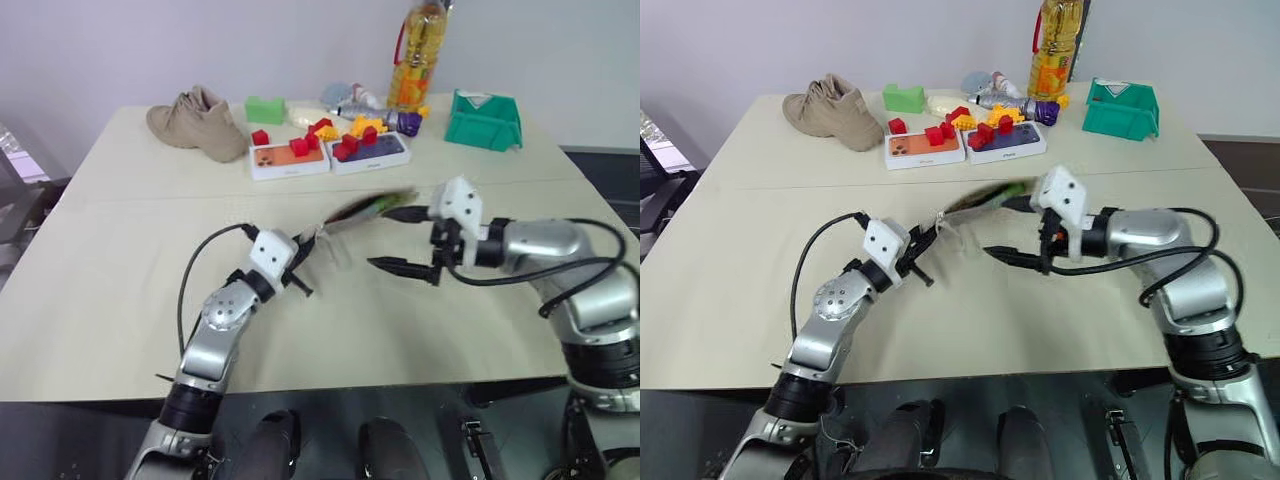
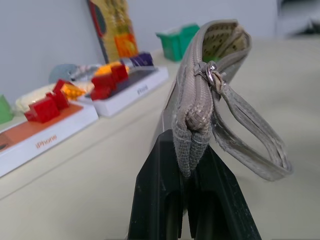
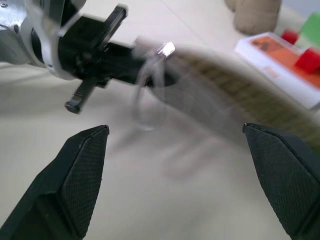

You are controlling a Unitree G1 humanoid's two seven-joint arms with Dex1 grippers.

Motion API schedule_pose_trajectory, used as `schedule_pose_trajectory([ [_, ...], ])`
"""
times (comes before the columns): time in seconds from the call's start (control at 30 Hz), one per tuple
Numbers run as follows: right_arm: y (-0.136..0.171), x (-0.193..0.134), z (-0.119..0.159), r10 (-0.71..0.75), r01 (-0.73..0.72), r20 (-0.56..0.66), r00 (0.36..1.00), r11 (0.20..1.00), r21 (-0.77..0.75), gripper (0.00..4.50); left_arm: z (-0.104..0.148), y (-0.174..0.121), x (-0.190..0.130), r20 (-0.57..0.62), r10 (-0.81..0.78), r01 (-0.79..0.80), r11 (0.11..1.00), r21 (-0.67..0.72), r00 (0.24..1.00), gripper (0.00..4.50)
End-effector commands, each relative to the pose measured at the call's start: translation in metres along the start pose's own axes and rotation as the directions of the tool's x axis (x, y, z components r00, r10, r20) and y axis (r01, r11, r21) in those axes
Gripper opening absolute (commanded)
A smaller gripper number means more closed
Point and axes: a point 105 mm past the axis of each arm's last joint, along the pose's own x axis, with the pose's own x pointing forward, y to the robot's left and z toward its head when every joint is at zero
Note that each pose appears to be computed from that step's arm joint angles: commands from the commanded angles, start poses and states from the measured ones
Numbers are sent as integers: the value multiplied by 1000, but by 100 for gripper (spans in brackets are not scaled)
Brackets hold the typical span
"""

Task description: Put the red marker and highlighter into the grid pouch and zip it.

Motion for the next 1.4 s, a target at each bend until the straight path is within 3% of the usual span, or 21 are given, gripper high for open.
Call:
schedule_pose_trajectory([
  [0.03, -6, 17, 2, -95, 95, 20, 995, 995, 14, 446, 16, 4, 6, 61, 34, -31, 999, -43, 998, 0],
  [0.23, -3, 41, 6, -123, 119, 63, 990, 991, 65, 446, 17, -1, 10, 63, 27, -24, 999, -39, 998, 0],
  [0.27, -3, 43, 6, -130, 126, 62, 990, 990, 65, 423, 17, -2, 10, 63, 26, -24, 999, -38, 998, 0],
  [0.33, -5, 45, 5, -142, 138, 60, 988, 987, 79, 365, 17, -2, 9, 62, 26, -24, 999, -36, 998, 0],
  [0.57, -14, 37, 3, -157, 154, 40, 987, 985, 80, 5, 13, 2, 3, 47, 42, -41, 999, -16, 998, 0],
  [0.87, -74, -12, 12, -377, 378, 11, 926, 926, -21, 5, 3, 16, -13, -4, 26, -25, 996, 89, 1000, 0],
  [0.97, -115, -52, -1, -553, 551, -71, 830, 833, -51, 5, -4, 21, -26, -34, -2, 6, 994, 113, 999, 0],
  [1.07, -129, -68, -13, -611, 609, -118, 783, 791, -62, 5, -7, 22, -32, -51, -23, 30, 991, 131, 998, 0],
  [1.17, -131, -76, -26, -615, 613, -166, 771, 787, -69, 5, -11, 26, -35, -71, -19, 29, 989, 148, 997, 0],
  [1.27, -112, -67, -34, -502, 507, -180, 846, 861, -22, 5, -12, 30, -37, -76, -13, 22, 994, 110, 997, 0],
  [1.4, -71, -60, -46, -306, 314, -196, 932, 950, 9, 195, -18, 34, -44, -116, -5, 13, 998, 67, 993, 158],
])
